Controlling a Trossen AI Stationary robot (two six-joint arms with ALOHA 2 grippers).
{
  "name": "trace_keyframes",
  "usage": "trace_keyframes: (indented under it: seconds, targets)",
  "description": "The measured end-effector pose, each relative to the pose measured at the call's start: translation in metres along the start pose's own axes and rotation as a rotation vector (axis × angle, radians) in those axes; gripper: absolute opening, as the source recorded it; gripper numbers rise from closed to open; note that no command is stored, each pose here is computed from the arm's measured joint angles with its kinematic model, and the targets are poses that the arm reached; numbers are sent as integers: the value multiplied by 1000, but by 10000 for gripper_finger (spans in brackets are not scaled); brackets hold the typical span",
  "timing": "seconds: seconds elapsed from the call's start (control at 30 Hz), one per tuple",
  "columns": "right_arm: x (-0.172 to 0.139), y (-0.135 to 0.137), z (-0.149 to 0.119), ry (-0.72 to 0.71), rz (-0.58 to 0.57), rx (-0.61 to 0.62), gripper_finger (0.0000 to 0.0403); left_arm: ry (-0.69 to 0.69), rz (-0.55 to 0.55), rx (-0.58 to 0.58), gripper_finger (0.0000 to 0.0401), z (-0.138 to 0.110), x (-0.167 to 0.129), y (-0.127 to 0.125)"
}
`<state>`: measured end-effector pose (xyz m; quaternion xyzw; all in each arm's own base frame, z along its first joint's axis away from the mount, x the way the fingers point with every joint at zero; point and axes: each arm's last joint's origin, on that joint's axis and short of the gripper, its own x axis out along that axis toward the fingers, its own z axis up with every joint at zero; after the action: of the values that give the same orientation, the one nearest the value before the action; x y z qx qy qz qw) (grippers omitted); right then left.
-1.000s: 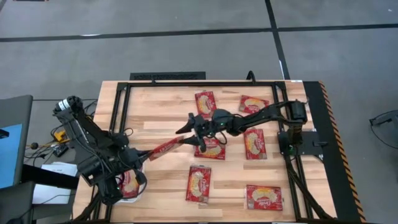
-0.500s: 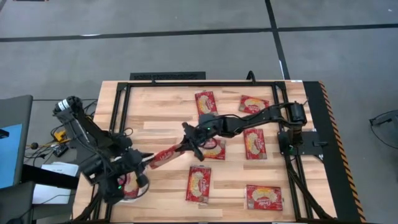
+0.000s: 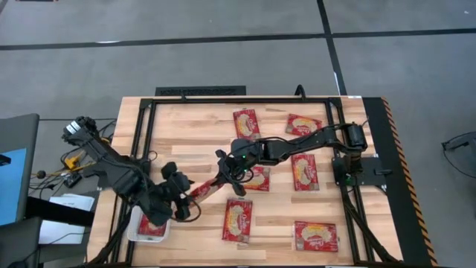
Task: Sort popcorn bags into baskets
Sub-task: Put the red popcorn bag into the white bin
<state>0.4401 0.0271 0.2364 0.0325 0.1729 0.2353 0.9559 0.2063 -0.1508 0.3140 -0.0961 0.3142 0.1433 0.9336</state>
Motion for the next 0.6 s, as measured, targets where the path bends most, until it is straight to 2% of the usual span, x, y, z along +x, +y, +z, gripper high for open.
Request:
trace_keyframes:
  seconds: [0.13,0.4,0.6]
  targets:
    - [0,-1,0,2,-4,1,6,24,-44,7,185,8,7,2]
    - [0,0,0,3,-2,1,7,95,6,-66,153,14,19,18]
    - [0,0,-2,14,-2,-10,4,151,-20,-84,123,13,20,20]
